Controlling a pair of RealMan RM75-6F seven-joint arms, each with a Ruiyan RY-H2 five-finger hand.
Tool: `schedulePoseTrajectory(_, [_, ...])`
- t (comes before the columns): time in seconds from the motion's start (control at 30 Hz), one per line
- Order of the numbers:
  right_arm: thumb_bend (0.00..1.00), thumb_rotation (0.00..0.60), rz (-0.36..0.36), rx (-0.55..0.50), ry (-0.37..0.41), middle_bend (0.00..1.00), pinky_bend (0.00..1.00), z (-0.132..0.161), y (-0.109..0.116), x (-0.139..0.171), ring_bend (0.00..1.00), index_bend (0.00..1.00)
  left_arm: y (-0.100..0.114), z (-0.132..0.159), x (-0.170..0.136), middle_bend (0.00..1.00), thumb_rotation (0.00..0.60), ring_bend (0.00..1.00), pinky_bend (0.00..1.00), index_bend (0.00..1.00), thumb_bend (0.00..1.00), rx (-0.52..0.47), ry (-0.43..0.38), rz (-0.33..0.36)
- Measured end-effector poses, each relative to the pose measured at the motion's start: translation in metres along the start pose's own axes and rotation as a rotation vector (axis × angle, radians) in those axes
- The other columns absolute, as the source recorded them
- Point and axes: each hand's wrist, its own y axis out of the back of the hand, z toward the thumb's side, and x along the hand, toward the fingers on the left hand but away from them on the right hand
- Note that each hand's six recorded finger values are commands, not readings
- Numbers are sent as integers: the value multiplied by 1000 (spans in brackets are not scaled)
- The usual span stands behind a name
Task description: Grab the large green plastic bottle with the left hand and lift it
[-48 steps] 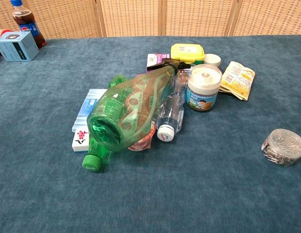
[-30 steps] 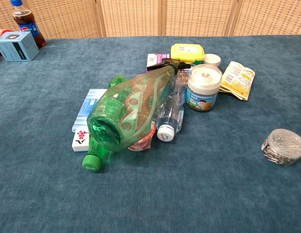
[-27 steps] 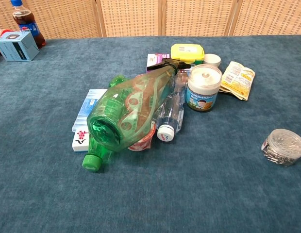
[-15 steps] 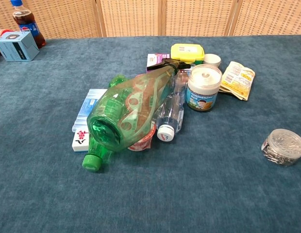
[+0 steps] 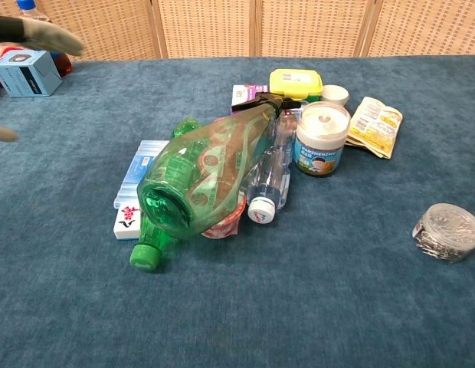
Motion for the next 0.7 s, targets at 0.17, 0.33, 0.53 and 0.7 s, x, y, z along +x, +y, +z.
schedulePoseTrajectory(0.17, [40, 600, -10, -7, -9, 0, 0, -4, 5, 4, 0, 0, -6, 12, 30, 0, 600, 0, 0, 0, 259, 39, -55, -10])
schedulePoseTrajectory(0.33, [42, 600, -24, -8, -22, 0, 0, -10, 11, 9, 0, 0, -10, 24, 61, 0, 600, 0, 0, 0, 259, 60, -99, -15])
schedulePoseTrajectory(0.53, [41, 600, -45, -13, -39, 0, 0, -18, 20, 16, 0, 0, -16, 37, 93, 0, 600, 0, 0, 0, 259, 69, -139, -15])
schedulePoseTrajectory(0.7, [42, 600, -49, -21, -51, 0, 0, -23, 23, 21, 0, 0, -21, 53, 118, 0, 600, 0, 0, 0, 260, 52, -181, 5])
